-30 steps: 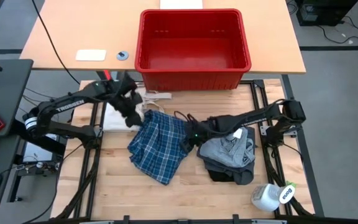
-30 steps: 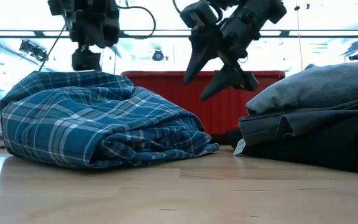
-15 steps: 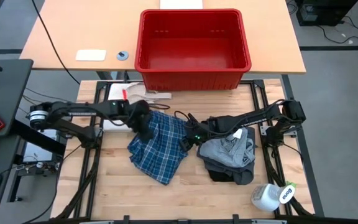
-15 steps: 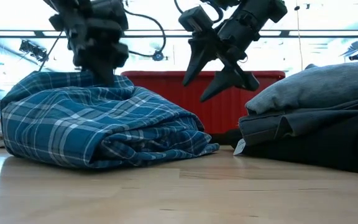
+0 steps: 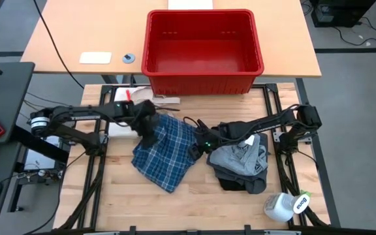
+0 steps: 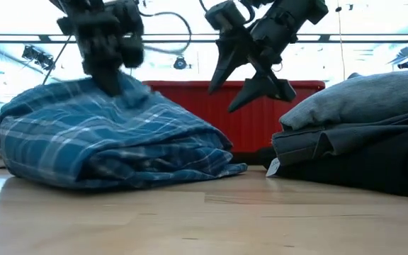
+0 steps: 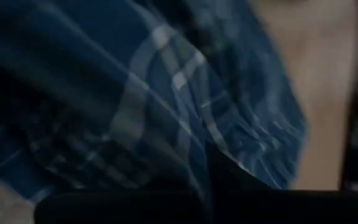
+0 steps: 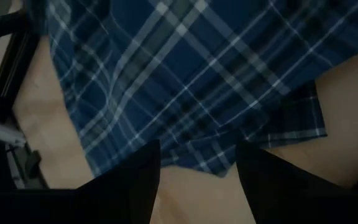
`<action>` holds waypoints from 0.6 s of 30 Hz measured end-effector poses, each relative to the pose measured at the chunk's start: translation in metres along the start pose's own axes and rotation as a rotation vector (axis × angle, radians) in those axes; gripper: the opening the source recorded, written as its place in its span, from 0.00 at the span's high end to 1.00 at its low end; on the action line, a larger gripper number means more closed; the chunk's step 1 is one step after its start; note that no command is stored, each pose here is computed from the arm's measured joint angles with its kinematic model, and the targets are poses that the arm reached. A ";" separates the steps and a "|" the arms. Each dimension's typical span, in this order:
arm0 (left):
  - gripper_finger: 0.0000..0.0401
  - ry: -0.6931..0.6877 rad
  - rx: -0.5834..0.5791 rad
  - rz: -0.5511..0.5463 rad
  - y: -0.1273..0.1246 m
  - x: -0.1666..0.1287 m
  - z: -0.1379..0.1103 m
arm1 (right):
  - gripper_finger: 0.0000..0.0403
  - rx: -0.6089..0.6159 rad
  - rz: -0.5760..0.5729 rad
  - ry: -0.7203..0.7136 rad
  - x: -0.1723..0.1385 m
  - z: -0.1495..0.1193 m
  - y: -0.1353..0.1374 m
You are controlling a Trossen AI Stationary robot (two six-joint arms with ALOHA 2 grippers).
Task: Fold Laundry from Bin
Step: Fold the blue checkered pants
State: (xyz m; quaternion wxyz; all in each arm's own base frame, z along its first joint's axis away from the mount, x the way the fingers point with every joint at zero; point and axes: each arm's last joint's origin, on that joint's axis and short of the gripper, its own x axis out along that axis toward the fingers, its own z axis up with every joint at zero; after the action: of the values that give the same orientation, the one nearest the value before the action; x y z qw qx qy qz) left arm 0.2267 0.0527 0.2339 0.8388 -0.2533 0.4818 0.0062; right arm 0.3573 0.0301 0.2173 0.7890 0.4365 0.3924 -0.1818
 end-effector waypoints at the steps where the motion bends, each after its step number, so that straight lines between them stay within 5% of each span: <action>1: 0.99 0.003 0.049 -0.024 -0.001 -0.008 -0.001 | 0.46 -0.018 0.009 0.002 -0.002 -0.001 0.001; 8: 1.00 0.058 0.398 -0.077 -0.006 -0.046 -0.023 | 0.47 -0.229 0.096 0.007 0.003 -0.023 0.015; 18: 1.00 0.134 0.412 0.037 -0.001 -0.050 -0.031 | 0.49 -0.333 0.028 -0.168 0.045 -0.032 -0.008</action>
State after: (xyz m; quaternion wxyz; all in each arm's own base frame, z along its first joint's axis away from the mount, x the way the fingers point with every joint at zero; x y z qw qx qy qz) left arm 0.1752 0.0503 0.2623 0.8386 -0.0676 0.5323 -0.0937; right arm 0.3657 0.0547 0.1677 0.8828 0.2887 0.3435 -0.1391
